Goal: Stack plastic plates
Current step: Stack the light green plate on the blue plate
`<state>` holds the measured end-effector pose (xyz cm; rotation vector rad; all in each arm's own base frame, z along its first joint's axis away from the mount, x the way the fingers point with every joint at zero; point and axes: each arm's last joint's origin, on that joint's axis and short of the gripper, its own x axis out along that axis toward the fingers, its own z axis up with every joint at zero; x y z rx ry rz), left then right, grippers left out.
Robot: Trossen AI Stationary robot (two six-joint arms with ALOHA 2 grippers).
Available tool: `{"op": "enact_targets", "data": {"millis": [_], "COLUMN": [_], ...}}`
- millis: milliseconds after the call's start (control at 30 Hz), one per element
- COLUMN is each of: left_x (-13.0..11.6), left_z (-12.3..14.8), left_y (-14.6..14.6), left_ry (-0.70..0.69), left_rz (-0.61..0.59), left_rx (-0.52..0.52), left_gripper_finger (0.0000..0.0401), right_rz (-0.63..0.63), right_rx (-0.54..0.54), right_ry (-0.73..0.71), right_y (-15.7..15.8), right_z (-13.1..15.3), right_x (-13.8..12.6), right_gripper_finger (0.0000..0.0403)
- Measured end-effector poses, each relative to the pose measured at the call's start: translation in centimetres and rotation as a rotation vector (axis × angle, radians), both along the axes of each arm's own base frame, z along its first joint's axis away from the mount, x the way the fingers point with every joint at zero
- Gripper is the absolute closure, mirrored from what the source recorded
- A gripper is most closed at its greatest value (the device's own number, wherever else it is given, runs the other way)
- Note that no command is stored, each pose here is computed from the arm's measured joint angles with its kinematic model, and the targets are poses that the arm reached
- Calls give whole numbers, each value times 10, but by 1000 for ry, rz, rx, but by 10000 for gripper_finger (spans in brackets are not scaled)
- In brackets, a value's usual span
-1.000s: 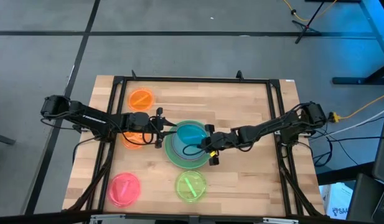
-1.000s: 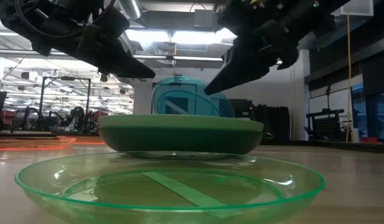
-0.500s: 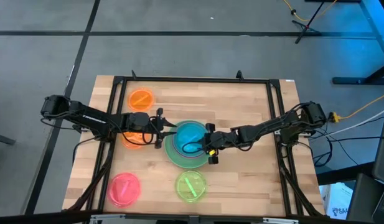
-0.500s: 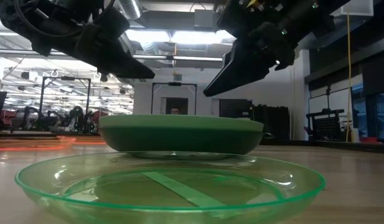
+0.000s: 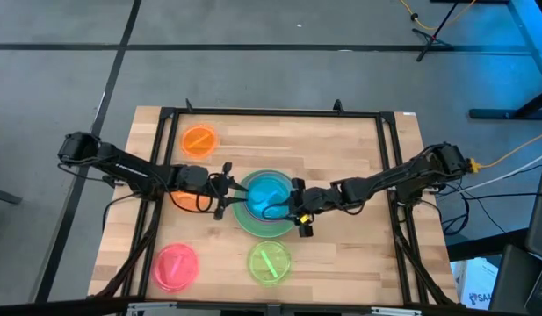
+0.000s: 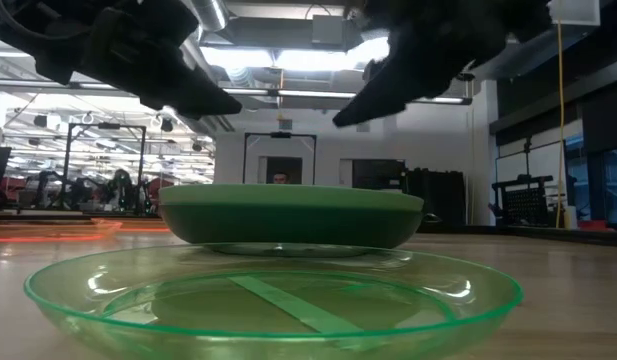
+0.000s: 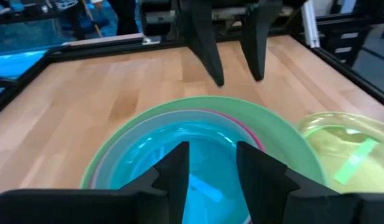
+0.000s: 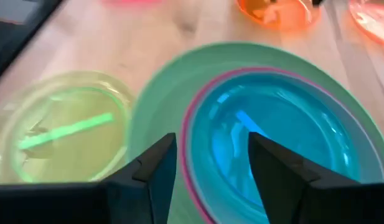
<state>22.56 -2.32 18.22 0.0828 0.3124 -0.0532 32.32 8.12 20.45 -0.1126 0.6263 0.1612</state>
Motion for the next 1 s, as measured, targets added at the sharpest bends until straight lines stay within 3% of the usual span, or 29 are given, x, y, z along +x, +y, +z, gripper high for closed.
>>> {"op": "enact_targets", "data": {"millis": [233,833,1000], "left_x": [-1,-8,-9], "left_z": [0,-3,-2], "left_y": [-12,-39,-44], "left_ry": [2,28,19], "left_rz": [-46,-153,-174], "left_rx": [-26,5,8], "left_gripper_finger": [275,275,275], "right_rz": [32,-80,-72], "right_rx": [10,140,172], "right_ry": [-25,-26,-23], "right_y": [13,16,35], "right_z": [4,5,5], "right_x": [-4,-3,-9], "right_gripper_finger": [214,214,214]}}
